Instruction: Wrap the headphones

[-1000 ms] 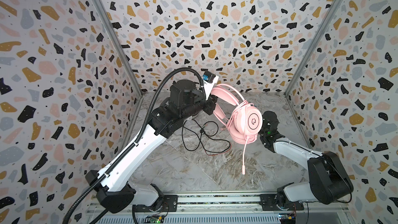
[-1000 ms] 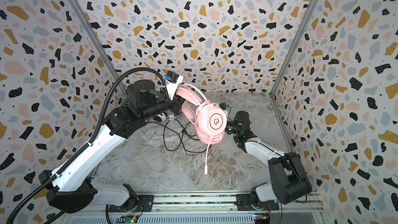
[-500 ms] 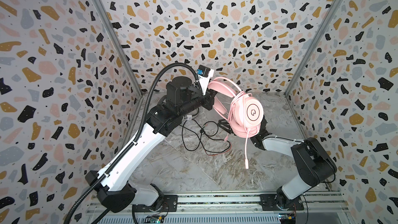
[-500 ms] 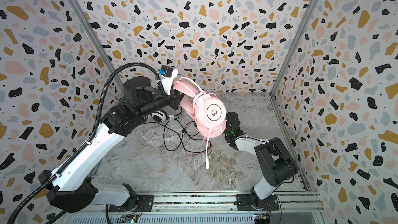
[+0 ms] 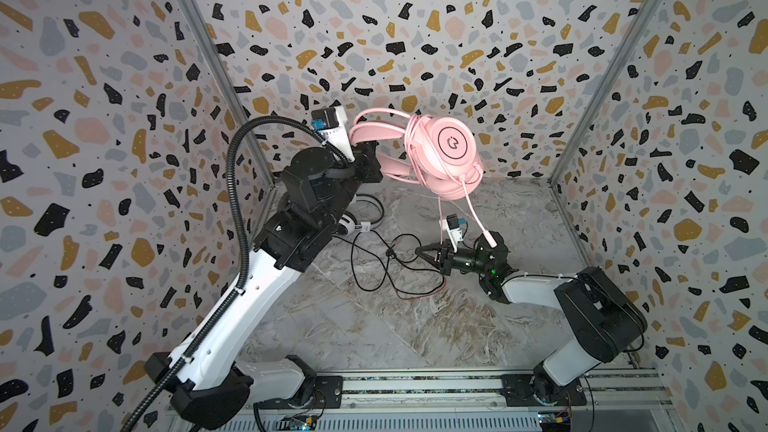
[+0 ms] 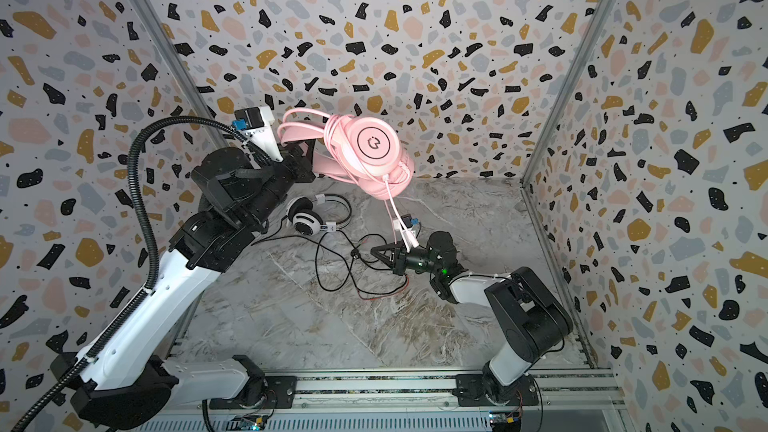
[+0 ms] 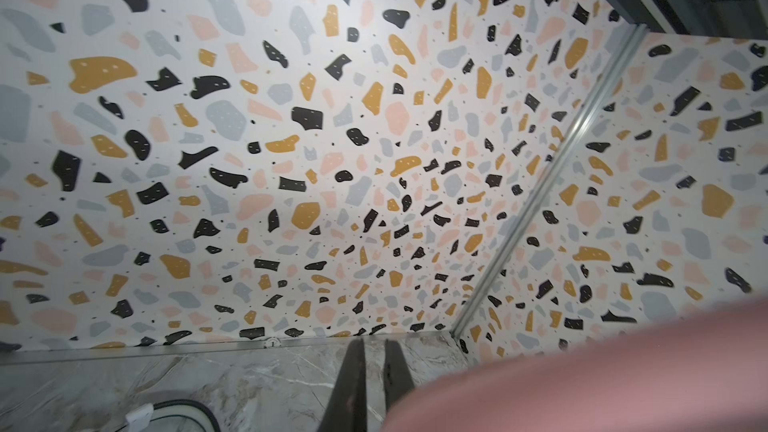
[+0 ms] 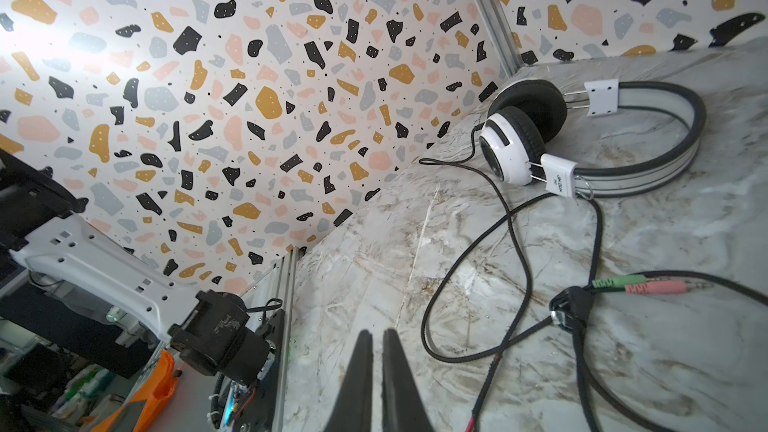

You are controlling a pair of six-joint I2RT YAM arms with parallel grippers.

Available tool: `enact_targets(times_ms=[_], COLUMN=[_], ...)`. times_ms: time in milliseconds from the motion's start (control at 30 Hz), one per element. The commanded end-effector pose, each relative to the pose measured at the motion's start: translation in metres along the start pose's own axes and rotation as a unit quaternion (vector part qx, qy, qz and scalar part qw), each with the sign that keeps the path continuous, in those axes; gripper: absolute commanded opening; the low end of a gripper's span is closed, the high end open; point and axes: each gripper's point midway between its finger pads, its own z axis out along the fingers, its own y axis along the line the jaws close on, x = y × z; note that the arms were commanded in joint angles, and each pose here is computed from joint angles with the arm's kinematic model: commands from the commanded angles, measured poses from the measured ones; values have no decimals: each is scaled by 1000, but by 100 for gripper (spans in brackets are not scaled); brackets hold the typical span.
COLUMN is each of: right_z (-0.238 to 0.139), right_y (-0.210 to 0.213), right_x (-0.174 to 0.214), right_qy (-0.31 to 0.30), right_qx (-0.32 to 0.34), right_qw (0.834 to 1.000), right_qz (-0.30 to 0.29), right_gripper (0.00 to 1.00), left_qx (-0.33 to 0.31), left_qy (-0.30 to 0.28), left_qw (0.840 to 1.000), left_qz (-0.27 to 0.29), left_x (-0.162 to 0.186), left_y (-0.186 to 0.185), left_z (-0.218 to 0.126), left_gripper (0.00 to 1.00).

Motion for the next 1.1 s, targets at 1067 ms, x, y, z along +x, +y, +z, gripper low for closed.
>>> enact_targets(times_ms=[1067], right_z=[-19], right_y=[111], right_x=[-96], right_qy=[79], right_qx=[174], right_qw=[949], right_qz=[-251], right_gripper=[1], left_qx=[-177], left_qy=[257], left_qw=[882], left_qz=[353], left_x=[198], left_y=[110], left_z=[43], left_gripper=[0])
